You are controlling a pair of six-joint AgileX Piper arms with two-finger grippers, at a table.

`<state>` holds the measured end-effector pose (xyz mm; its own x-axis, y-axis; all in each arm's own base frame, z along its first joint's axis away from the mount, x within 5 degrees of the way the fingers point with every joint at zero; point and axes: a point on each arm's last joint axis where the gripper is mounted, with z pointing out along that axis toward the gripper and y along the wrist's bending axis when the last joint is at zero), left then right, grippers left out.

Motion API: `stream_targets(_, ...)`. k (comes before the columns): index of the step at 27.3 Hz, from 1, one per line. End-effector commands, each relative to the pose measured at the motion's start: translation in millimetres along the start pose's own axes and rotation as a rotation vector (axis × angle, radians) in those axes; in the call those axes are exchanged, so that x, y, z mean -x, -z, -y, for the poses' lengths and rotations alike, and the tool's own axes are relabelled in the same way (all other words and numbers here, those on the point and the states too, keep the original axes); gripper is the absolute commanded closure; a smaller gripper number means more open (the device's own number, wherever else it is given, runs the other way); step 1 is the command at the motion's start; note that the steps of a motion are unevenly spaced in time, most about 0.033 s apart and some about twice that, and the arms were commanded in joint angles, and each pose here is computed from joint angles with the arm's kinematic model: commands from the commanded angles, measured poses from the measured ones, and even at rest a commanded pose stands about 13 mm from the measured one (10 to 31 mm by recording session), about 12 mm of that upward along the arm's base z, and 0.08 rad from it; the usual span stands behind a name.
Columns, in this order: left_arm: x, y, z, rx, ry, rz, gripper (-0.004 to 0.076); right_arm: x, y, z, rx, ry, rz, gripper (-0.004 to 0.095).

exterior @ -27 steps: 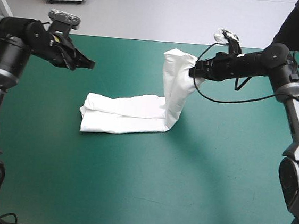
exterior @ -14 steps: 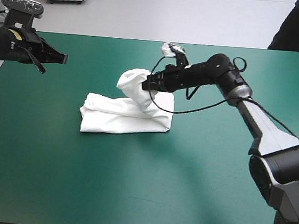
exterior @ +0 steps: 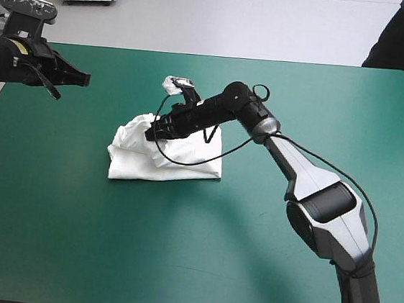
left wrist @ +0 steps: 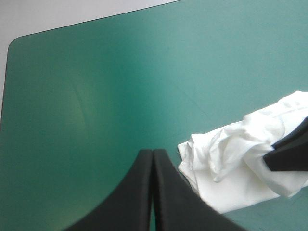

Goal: Fold the cloth

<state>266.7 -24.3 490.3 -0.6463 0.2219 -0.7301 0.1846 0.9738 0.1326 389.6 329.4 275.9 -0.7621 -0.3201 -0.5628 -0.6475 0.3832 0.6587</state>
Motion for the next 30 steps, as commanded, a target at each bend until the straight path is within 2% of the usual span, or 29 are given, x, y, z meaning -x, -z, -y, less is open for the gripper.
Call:
stream_targets(1,3.2,23.0,-0.8,0.008,0.015,0.075,0.0733,15.2,19.3,-33.8,0.098,0.055,0.035,0.0685)
stream_targets(5,3.2,23.0,-0.8,0.008,0.015,0.075,0.0733,15.0,22.1,-36.3,0.101,0.078,0.009,0.0476)
stream_targets(8,2.7,23.0,-0.7,0.007,0.015,0.070,0.0733,19.6,33.8,-38.1,0.056,0.106,-0.009,0.0397)
stream_targets(12,1.2,27.5,-0.1,0.004,0.015,0.071,0.0733,28.3,59.6,-33.5,-0.038,0.108,-0.022,0.0394)
stream_targets(14,-0.6,36.6,0.2,0.005,0.012,0.090,0.0733,33.9,81.4,-29.9,-0.115,0.095,0.008,0.0394)
stream_targets(17,-3.9,52.9,-0.9,0.023,0.007,0.125,0.0733,38.2,117.5,-20.5,-0.286,0.089,0.038,0.0394)
stream_targets(18,-6.8,63.3,-3.2,0.055,0.000,0.144,0.0733,37.9,145.1,-13.6,-0.379,0.034,0.067,0.0394)
stream_targets(20,-10.4,76.8,-3.7,0.067,0.000,0.173,0.0733,27.7,179.8,-6.4,-0.431,-0.031,0.085,0.0395)
stream_targets(26,-16.6,86.4,-1.0,0.047,0.009,0.192,0.0732,-21.4,217.3,-7.3,-0.490,-0.123,0.018,0.0394)
stream_targets(29,-19.6,79.4,3.0,0.007,0.014,0.168,0.0717,-37.4,215.4,-4.9,-0.476,-0.143,-0.017,0.0392)
stream_targets(30,-19.9,76.6,6.0,-0.025,0.011,0.166,0.0683,-38.0,211.2,-4.0,-0.438,-0.136,-0.020,0.0392)
